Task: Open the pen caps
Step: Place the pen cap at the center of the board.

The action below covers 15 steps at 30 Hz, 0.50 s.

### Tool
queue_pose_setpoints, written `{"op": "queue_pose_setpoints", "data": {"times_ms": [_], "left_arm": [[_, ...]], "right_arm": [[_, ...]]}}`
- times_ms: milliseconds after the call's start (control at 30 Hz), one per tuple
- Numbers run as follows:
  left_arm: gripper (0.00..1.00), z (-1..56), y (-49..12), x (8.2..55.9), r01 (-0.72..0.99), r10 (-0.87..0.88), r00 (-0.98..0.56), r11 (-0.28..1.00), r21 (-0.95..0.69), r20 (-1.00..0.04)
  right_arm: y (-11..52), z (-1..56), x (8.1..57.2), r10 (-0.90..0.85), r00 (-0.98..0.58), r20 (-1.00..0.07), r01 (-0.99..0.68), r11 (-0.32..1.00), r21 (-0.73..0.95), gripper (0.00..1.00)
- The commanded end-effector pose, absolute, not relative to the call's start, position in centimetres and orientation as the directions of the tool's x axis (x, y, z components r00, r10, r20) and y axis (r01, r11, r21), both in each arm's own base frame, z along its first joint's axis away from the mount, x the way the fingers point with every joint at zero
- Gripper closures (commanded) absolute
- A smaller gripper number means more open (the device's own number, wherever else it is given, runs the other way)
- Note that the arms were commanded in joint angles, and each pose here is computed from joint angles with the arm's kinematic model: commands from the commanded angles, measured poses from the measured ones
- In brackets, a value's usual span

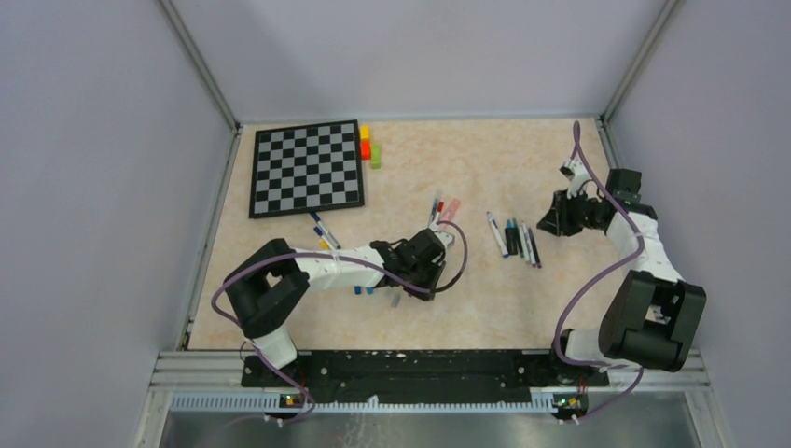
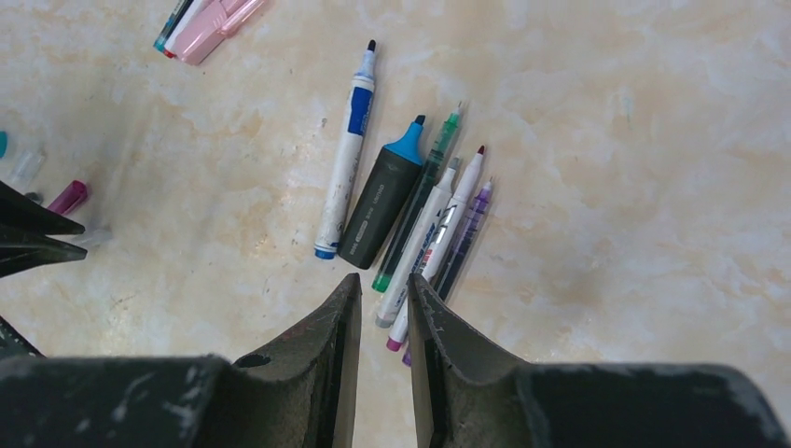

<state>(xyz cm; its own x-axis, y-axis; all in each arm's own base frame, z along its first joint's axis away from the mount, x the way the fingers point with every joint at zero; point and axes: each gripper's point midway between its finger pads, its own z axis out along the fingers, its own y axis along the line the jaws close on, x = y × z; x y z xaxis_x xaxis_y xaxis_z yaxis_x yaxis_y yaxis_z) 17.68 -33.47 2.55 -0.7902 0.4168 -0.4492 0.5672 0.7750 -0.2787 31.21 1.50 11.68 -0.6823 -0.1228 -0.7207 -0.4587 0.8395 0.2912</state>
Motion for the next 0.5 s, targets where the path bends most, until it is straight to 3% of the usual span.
{"op": "queue_pose_setpoints", "data": {"times_ms": [0,467], "left_arm": [[0.71,3.9,-34.4,18.8,0.573,0.409,-0.773,0.778,-0.257,-0.486],[0.69,10.1,-34.7,19.8,0.611,0.323,-0.692,0.739,-0.285,-0.646]], "right_arm": [[1.4,13.0,31.3,-0.130,-0.631,-0.765,-0.489,0.832,0.262,0.76],[2.3,15.0,30.8,-0.147,-0.562,-0.814,-0.543,0.808,0.229,0.76]]}}
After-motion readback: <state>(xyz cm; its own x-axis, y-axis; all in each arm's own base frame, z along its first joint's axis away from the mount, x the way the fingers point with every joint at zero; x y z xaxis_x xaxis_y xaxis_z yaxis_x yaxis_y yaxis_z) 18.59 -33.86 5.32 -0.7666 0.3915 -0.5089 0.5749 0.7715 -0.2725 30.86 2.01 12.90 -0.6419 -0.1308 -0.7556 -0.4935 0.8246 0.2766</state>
